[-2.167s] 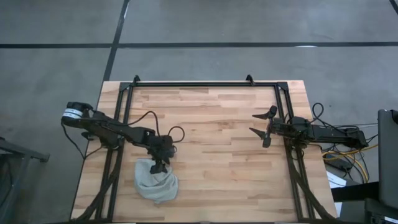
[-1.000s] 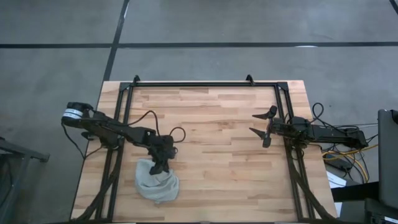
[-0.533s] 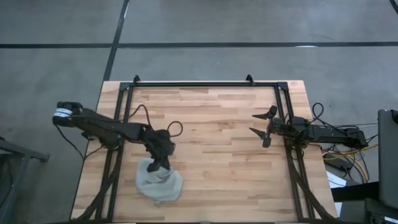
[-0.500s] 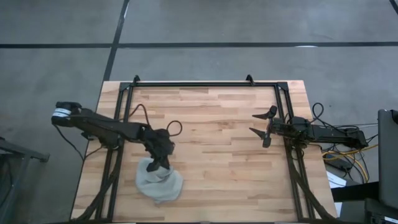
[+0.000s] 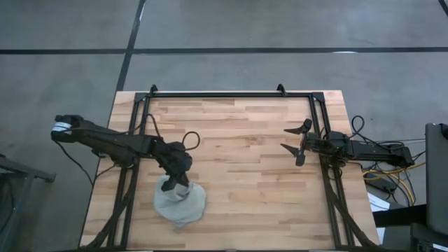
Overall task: Roll towel
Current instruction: Fold the gray towel on the table
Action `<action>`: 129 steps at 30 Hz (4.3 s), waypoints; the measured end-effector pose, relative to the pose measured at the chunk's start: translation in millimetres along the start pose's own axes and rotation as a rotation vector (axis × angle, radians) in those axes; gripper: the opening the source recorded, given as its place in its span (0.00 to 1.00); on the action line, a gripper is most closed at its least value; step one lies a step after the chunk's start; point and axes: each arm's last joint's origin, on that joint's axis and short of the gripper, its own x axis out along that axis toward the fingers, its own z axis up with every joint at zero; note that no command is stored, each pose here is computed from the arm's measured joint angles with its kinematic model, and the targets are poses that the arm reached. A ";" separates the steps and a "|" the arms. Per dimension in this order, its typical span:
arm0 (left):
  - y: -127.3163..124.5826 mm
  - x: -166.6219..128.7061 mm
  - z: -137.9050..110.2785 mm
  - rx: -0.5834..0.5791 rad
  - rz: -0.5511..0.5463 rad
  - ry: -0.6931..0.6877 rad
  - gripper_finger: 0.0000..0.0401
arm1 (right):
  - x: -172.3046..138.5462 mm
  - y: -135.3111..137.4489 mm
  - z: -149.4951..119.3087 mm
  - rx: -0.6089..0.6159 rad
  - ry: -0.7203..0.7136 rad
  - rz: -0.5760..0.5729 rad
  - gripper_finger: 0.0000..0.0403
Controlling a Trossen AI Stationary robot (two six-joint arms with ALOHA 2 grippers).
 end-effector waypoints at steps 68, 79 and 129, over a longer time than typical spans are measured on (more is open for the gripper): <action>-96.1 -126.6 138.7 0.363 0.162 -0.336 0.02 | 0.0 0.0 0.0 0.000 0.000 0.000 0.71; -91.9 -124.4 137.4 0.273 0.236 -0.342 0.03 | 0.0 0.0 0.0 0.000 0.000 0.000 0.71; -86.4 -121.7 127.7 0.210 0.295 -0.244 0.04 | 0.0 0.0 0.0 -0.008 0.000 0.000 0.71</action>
